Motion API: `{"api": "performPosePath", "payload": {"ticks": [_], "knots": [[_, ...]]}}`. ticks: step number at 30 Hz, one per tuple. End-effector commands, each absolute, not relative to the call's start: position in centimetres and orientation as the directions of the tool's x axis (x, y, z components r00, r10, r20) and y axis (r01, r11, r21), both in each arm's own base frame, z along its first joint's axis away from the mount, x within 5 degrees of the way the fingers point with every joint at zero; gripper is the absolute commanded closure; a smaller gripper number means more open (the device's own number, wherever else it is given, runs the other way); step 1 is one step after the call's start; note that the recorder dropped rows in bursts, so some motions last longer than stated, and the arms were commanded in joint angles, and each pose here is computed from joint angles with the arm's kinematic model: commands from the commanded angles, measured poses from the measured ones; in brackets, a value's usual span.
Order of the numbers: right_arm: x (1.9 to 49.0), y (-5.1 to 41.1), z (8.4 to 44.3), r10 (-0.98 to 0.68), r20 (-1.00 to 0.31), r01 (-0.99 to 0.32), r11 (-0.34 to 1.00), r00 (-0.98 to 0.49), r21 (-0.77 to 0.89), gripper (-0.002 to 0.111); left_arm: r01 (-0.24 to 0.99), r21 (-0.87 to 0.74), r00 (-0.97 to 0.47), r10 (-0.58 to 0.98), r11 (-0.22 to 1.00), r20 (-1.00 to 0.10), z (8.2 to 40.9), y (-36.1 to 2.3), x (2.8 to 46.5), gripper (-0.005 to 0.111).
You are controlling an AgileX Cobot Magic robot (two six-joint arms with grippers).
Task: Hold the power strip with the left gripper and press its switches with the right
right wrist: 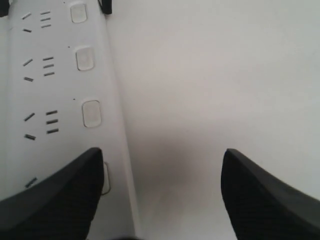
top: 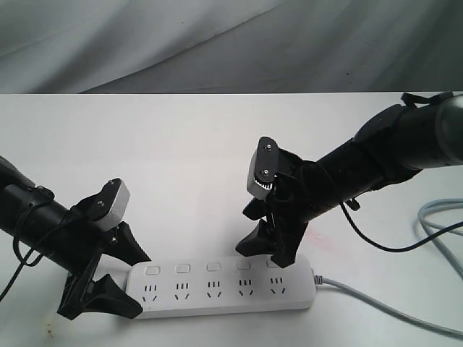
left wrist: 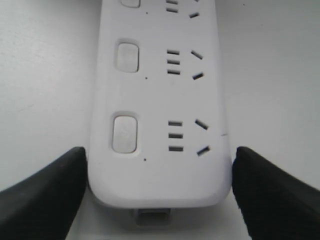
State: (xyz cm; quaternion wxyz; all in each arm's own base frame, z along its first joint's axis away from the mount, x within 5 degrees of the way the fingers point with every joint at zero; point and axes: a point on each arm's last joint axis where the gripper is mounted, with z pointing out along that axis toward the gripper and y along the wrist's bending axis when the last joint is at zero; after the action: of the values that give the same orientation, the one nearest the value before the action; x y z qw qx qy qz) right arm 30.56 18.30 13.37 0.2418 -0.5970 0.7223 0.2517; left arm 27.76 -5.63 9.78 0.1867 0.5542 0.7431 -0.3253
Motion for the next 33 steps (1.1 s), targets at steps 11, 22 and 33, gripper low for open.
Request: {"api": "performPosePath", "payload": {"ticks": [11, 22, 33], "knots": [[30.3, 18.6, 11.9, -0.752, -0.633, -0.983, 0.147, -0.183, 0.109, 0.046, 0.945, -0.283, -0.313, 0.696, 0.162, -0.647, 9.9, -5.9, 27.7, 0.042], [30.5, 18.5, 11.2, -0.764, -0.617, -0.981, 0.161, -0.190, 0.103, 0.046, 0.945, -0.283, -0.313, 0.696, 0.162, -0.647, 9.9, -5.9, 27.7, 0.042], [30.6, 18.1, 9.9, -0.799, -0.565, -0.979, 0.173, -0.205, 0.109, 0.046, 0.945, -0.283, -0.313, 0.696, 0.162, -0.647, 9.9, -5.9, 27.7, 0.042]]}}
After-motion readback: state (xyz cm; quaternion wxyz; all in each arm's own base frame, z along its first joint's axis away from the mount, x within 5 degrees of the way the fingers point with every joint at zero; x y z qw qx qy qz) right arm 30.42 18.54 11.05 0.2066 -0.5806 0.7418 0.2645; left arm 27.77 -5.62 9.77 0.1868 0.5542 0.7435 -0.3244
